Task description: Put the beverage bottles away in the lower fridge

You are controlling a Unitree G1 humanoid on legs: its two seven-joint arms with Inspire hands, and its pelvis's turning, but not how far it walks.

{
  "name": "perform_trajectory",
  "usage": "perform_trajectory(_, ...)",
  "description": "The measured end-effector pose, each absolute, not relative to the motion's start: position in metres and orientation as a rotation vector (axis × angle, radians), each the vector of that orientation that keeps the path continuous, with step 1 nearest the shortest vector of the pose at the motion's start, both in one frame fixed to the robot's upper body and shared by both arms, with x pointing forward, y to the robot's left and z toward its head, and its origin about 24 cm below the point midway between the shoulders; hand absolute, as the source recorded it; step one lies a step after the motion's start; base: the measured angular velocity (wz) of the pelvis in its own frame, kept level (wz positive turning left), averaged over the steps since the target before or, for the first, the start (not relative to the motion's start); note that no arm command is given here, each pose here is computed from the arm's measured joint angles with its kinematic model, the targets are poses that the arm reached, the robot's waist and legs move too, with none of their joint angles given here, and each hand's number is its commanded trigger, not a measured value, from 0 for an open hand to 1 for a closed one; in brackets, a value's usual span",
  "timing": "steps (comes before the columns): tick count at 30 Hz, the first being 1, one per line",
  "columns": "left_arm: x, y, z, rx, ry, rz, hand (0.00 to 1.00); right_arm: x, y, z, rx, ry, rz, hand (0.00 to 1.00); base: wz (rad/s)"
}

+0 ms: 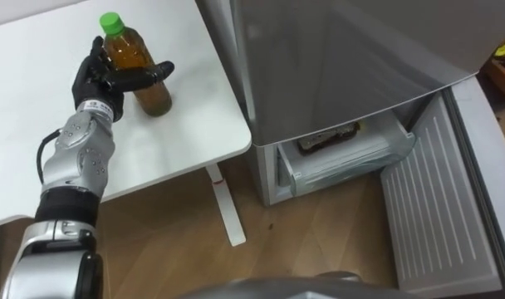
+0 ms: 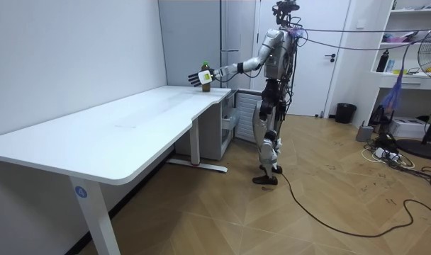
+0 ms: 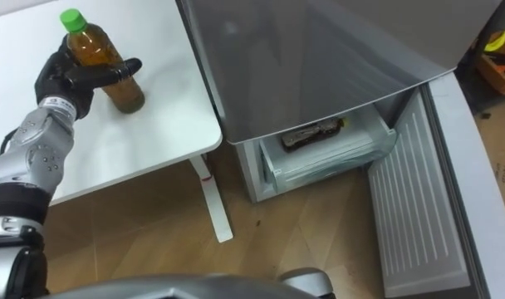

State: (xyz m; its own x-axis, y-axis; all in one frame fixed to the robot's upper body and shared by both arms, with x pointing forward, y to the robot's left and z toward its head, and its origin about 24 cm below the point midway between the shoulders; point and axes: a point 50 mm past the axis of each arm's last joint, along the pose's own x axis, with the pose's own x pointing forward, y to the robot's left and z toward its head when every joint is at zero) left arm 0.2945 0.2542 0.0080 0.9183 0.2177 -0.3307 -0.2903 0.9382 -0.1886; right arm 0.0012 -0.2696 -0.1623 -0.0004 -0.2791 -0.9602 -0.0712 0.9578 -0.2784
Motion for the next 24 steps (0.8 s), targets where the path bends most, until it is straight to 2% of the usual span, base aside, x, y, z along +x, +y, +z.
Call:
perform_trajectory(8, 0.301, 0.252, 0.015, -0.239, 0.288, 0.252, 0.00, 0.000, -0.270, -0.162, -0.279, 1.573, -0.168, 0.00, 0.00)
perform_trajectory(9, 0.302, 0.252, 0.016, -0.240, 0.285, 0.250, 0.60, 0.000, -0.270, -0.162, -0.280, 1.573, -0.169, 0.00, 0.00)
perform_trajectory(10, 0.303, 0.251, 0.017, -0.240, 0.281, 0.247, 0.60, 0.000, -0.270, -0.162, -0.282, 1.573, -0.171, 0.00, 0.00)
perform_trajectory(11, 0.304, 0.251, 0.018, -0.241, 0.278, 0.245, 1.00, 0.000, -0.270, -0.162, -0.285, 1.573, -0.175, 0.00, -0.03)
perform_trajectory(24, 0.305, 0.251, 0.020, -0.241, 0.274, 0.242, 1.00, -0.001, -0.270, -0.162, -0.293, 1.576, -0.182, 0.00, 0.00)
